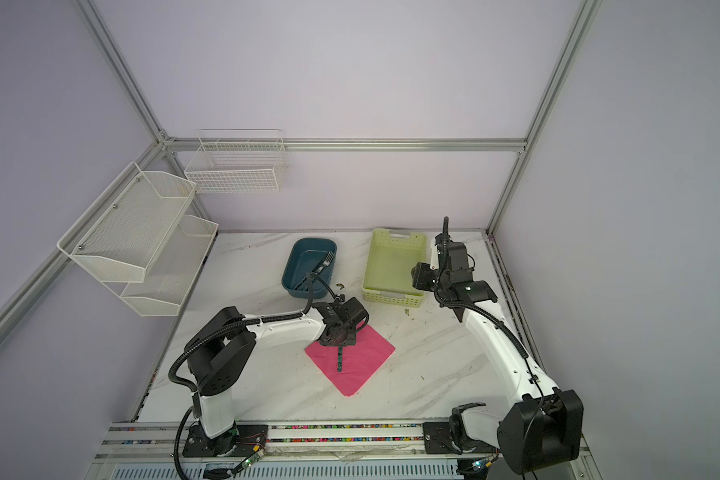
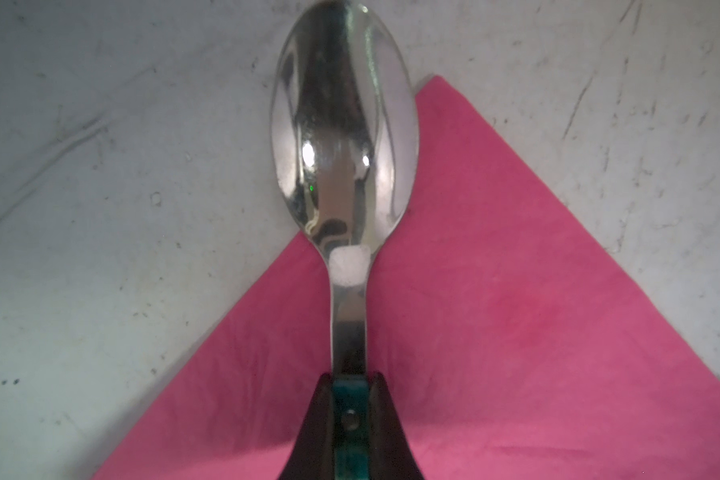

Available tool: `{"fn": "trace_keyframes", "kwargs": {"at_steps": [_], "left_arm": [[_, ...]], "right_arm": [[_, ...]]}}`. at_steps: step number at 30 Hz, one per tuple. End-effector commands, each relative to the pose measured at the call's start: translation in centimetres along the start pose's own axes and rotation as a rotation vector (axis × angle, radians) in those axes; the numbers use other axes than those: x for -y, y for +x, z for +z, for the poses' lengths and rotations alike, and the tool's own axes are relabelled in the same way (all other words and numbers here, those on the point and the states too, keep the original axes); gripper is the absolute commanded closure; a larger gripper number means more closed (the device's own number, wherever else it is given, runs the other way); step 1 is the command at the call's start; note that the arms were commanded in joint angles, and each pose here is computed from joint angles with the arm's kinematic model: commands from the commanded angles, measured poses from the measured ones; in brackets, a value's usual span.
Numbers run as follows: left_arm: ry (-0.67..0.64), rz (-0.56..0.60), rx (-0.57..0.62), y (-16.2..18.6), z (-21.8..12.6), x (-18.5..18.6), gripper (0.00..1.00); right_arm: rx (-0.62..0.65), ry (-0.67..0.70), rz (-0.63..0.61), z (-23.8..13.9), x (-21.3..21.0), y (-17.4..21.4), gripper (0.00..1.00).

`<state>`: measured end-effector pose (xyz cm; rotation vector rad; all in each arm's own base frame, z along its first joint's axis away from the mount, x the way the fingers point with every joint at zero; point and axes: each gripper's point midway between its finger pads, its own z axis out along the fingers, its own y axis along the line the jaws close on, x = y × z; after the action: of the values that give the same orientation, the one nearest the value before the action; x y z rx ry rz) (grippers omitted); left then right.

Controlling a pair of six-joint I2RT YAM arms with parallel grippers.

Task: Place the utensils on the paper napkin and roll it up

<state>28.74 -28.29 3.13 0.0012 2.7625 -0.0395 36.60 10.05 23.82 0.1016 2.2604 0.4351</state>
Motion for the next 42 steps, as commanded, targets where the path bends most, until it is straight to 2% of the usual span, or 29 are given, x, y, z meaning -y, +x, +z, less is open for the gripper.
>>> {"fn": "trace_keyframes", "kwargs": {"at_steps": [1,14,25,42], "left_arm": [[0.064,-0.009,0.044,-1.6,-1.4,1.9,0.92],[0.053,-0.008,0.033,-1.1,-1.0,1.7,0.89],[0.039,-0.015,0.033,-1.1,-0.9,1.4,0.81],[0.006,-0.017,0.031,-1.0,-0.9,0.9,0.84]], "right_arm": [[-0.007,0.007,-0.011,-0.4,0.3,0.5,0.5],[-0.01,0.01,-0.011,-0.4,0.4,0.6,0.49],[-0.009,0.01,-0.009,-0.4,0.4,0.5,0.48],[-0.005,0.008,-0.009,-0.4,0.2,0.2,0.48]]}}
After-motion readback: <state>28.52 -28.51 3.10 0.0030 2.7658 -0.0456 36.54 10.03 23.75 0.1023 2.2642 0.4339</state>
